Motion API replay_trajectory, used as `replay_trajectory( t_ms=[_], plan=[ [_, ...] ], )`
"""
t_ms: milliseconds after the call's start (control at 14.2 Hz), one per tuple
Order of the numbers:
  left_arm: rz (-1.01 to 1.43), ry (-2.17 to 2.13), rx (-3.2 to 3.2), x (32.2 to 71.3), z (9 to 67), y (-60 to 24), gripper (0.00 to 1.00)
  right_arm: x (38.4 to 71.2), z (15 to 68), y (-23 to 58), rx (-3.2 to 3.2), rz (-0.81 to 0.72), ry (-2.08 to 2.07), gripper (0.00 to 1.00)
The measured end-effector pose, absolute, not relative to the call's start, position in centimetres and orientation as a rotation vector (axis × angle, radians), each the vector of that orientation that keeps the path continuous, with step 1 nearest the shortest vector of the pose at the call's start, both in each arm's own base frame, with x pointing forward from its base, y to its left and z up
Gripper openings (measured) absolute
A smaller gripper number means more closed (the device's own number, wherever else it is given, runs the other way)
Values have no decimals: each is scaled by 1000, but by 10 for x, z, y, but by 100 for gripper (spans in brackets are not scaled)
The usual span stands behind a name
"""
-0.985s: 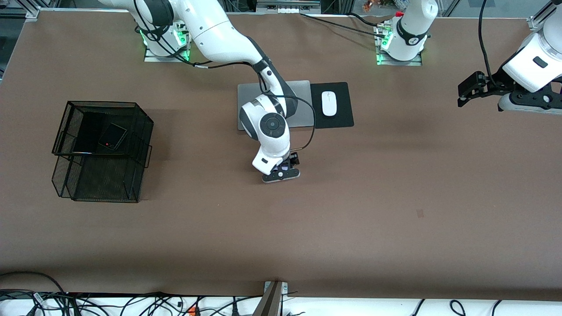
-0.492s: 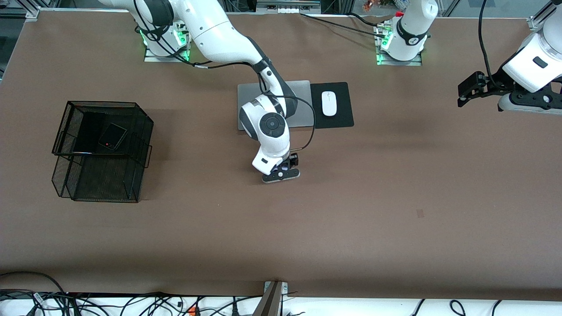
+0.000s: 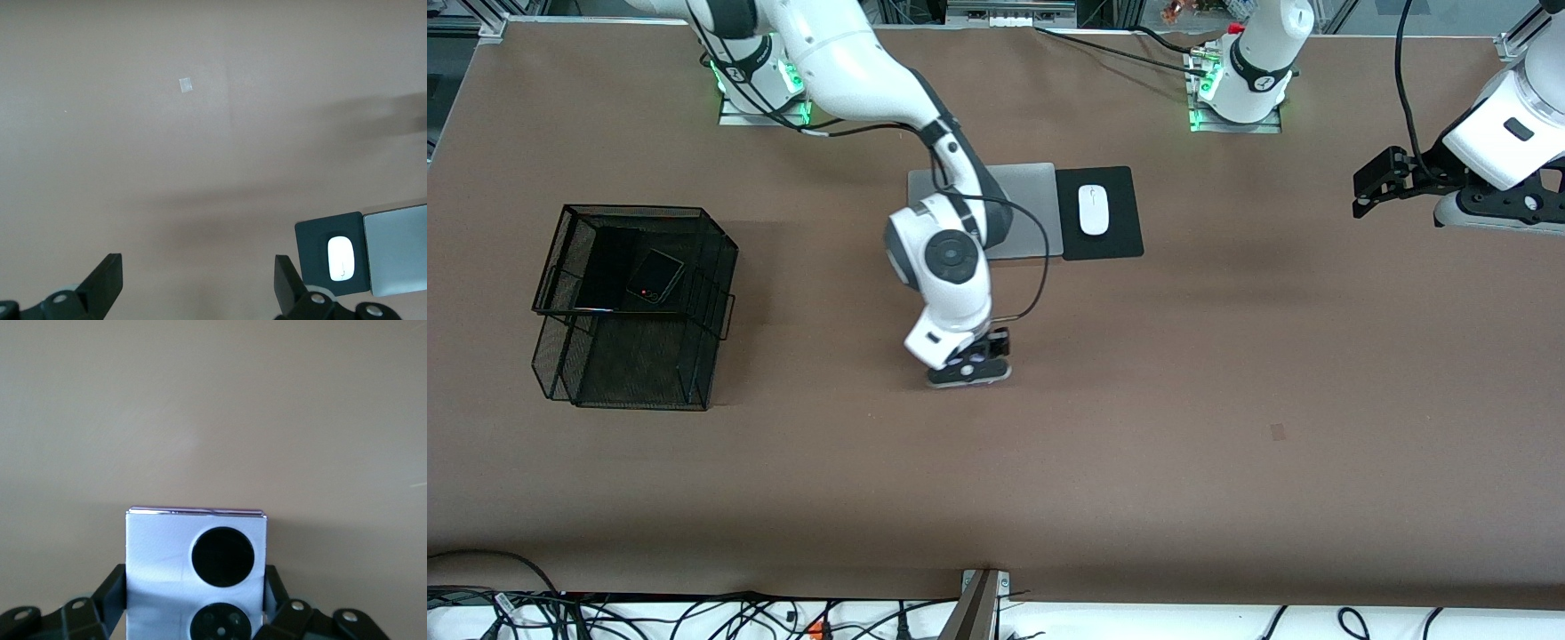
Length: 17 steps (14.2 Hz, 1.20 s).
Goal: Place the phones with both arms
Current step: 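Carry the lavender phone with the right gripper over the mesh basket, then lower the lavender phone into the mesh basket with the right gripper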
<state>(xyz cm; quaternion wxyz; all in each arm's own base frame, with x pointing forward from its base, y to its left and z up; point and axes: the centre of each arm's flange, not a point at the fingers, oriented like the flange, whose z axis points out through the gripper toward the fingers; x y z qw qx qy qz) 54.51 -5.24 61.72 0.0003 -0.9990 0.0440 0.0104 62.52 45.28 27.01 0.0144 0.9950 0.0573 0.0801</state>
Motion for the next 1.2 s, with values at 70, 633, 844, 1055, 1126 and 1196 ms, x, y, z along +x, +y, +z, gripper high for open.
replay_trajectory(
  t_ms=[70, 633, 844, 1055, 1126, 1196],
  plan=[
    [33, 138, -3138, 545, 617, -52, 100, 637, 302, 430, 3085, 235, 161, 84],
    [41, 140, -3137, 545, 616, -53, 100, 697, 420, 160, 2915, -84, 48, 84],
    [41, 140, -3137, 545, 616, -53, 100, 709, 407, 59, 2929, -165, 16, 84],
    [41, 141, -3137, 545, 616, -53, 100, 710, 389, -18, 2988, -186, 37, 84],
    [41, 141, -3137, 545, 616, -53, 100, 709, 381, -33, 2992, -178, 54, 84],
    [41, 141, -3137, 545, 616, -53, 100, 708, 370, -42, 2994, -163, 70, 84]
  ],
)
